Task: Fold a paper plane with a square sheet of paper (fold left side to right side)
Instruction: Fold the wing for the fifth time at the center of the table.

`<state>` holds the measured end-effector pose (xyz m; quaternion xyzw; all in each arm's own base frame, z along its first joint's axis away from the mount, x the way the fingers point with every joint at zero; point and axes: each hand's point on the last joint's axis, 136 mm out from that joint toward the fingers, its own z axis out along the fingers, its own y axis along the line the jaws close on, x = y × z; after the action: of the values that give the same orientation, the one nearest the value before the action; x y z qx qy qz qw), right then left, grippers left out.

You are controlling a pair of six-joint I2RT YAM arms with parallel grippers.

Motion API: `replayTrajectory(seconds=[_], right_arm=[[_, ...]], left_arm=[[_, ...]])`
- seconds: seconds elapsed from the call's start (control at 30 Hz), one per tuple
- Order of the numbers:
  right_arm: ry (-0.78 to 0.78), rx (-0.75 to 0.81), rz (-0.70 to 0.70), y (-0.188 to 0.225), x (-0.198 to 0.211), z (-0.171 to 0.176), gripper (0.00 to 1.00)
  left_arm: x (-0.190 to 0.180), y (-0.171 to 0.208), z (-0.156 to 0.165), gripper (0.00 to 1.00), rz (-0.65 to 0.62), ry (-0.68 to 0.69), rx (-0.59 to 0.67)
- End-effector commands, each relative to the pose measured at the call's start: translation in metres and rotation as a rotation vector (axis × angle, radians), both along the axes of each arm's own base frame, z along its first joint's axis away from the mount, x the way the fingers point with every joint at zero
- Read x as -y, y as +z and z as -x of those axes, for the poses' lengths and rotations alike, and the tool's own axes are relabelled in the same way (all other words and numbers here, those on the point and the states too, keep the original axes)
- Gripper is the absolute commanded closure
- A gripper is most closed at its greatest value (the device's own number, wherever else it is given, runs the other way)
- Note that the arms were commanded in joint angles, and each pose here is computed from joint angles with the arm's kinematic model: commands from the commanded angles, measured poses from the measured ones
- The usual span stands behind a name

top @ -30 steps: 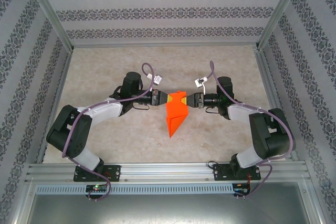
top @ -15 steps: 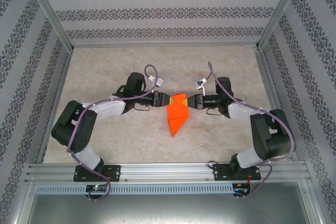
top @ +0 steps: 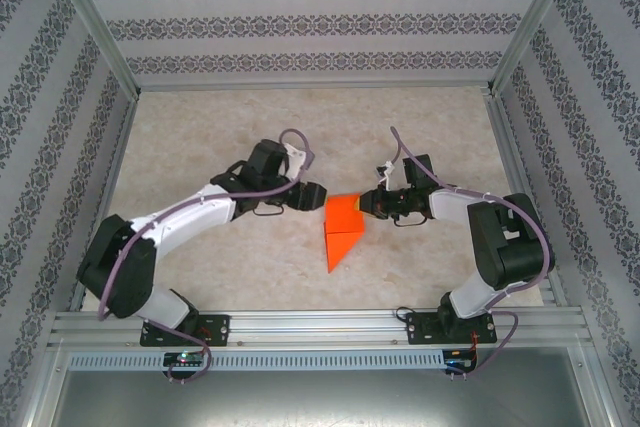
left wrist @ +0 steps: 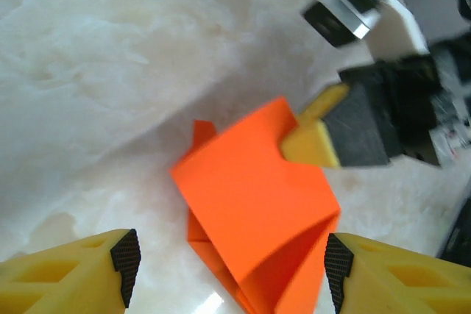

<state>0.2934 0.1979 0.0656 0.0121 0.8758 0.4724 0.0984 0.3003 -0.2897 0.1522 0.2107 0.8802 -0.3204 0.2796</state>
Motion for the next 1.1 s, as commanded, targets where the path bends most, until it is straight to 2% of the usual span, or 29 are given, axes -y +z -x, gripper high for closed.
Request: replayTrajectory(seconds=[0.0, 0.17, 0.3, 0.5, 0.73, 0.87, 1.07], right_arm=[[-0.082, -0.039, 0.011, 0.007, 0.006, -0.016, 0.92], [-0.106, -0.093, 0.009, 0.011, 0.005, -0.016, 0.92], [-0.12, -0.111, 0.005, 0.013, 0.005, -0.016, 0.92], [-0.133, -0.14, 0.01, 0.008, 0.004, -0.017, 0.93], [-0.137, -0.143, 0.015, 0.008, 0.004, -0.017, 0.93], [-0.134, -0.148, 0.016, 0.006, 0.004, -0.017, 0.93], [-0.129, -0.15, 0.02, 0.004, 0.003, -0.016, 0.93]], left_arm=[[0.01, -0.007, 0.036, 0.3, -0.174, -0.062, 0.06], [0.038, -0.019, 0.071, 0.29, -0.306, -0.064, 0.123], [0.055, -0.032, 0.081, 0.27, -0.398, -0.053, 0.156], [0.066, -0.061, 0.079, 0.24, -0.548, -0.014, 0.17], [0.064, -0.092, 0.072, 0.25, -0.682, 0.063, 0.152], [0.062, -0.105, 0.071, 0.3, -0.738, 0.093, 0.131], [0.064, -0.108, 0.068, 0.39, -0.756, 0.124, 0.143]])
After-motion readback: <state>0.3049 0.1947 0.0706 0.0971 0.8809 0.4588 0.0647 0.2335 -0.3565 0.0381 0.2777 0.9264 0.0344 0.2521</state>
